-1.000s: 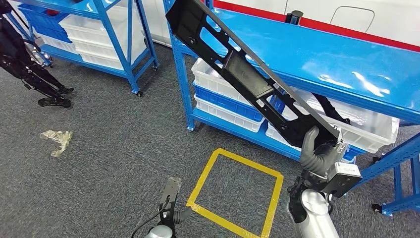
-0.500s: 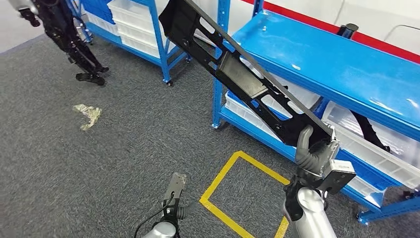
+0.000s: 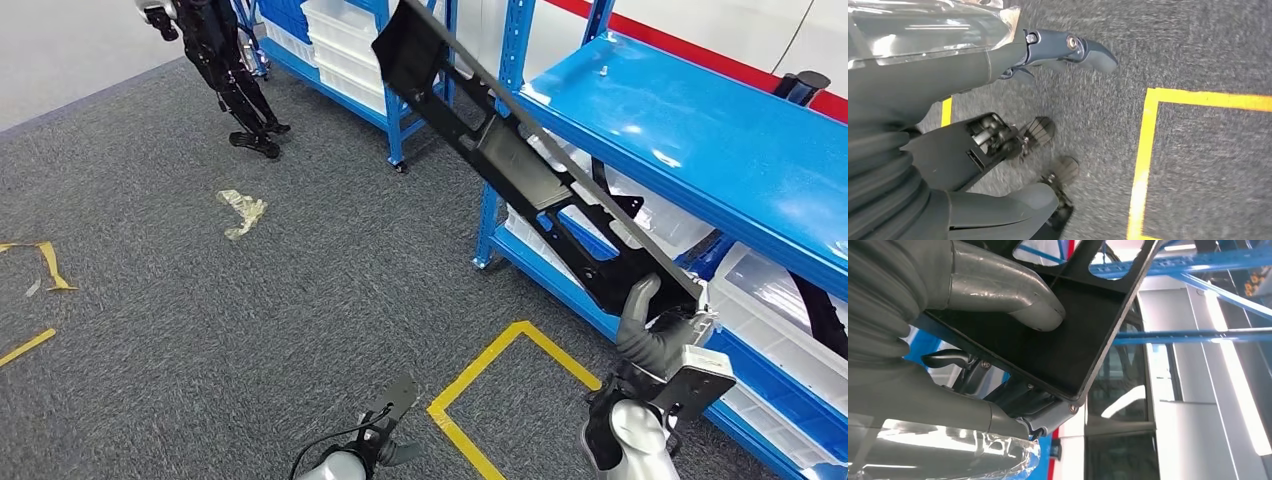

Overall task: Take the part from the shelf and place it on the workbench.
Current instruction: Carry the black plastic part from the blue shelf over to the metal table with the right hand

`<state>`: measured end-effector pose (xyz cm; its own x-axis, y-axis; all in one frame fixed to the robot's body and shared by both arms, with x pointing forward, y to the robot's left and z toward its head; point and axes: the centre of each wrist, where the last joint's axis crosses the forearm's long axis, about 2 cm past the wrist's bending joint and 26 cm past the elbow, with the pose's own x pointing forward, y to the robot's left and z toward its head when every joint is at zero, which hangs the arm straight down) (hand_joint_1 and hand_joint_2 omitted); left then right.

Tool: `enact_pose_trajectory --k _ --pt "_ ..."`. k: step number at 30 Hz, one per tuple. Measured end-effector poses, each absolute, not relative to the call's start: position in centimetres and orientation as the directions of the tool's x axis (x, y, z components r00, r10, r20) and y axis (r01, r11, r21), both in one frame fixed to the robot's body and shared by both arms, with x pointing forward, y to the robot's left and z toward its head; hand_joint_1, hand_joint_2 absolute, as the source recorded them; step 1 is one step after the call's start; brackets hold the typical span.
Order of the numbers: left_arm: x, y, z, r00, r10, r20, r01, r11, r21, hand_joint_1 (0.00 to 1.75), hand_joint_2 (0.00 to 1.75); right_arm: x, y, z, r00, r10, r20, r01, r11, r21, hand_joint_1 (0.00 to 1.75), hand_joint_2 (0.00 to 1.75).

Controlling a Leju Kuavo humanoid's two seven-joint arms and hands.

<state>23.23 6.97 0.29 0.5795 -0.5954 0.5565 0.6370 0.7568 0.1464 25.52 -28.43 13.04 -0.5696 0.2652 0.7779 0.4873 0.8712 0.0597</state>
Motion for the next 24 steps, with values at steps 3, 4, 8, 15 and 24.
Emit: enact_pose_trajectory --k 3,4,8,15,24 --pt "23.3 6.6 0.5 0.516 -0.671 0.532 0.711 0.682 0.171 0.00 1.75 24.2 -29.2 13.2 -0.561 0.300 0.771 0.534 0.844 0.060 1.75 1.75" --pt "23.3 6.6 0.5 0.496 -0.691 0.526 0.730 0.660 0.179 0.00 1.75 23.8 -29.4 13.3 -0.562 0.310 0.767 0.544 0.837 0.060 1.75 1.75" --pt "23.4 6.2 0.7 0.427 -0.744 0.514 0.780 0.591 0.208 0.00 1.75 22.7 -29.9 14.0 -0.572 0.336 0.748 0.572 0.817 0.070 1.75 1.75" --pt "23.1 6.0 0.7 0.329 -0.829 0.453 0.850 0.469 0.240 0.00 1.75 20.1 -31.5 14.4 -0.549 0.380 0.744 0.637 0.767 0.078 1.75 1.75" --pt "23.3 6.8 0.4 0.624 -0.624 0.470 0.625 0.760 0.179 0.00 1.75 20.1 -27.4 14.1 -0.595 0.300 0.746 0.504 0.862 0.056 1.75 1.75"
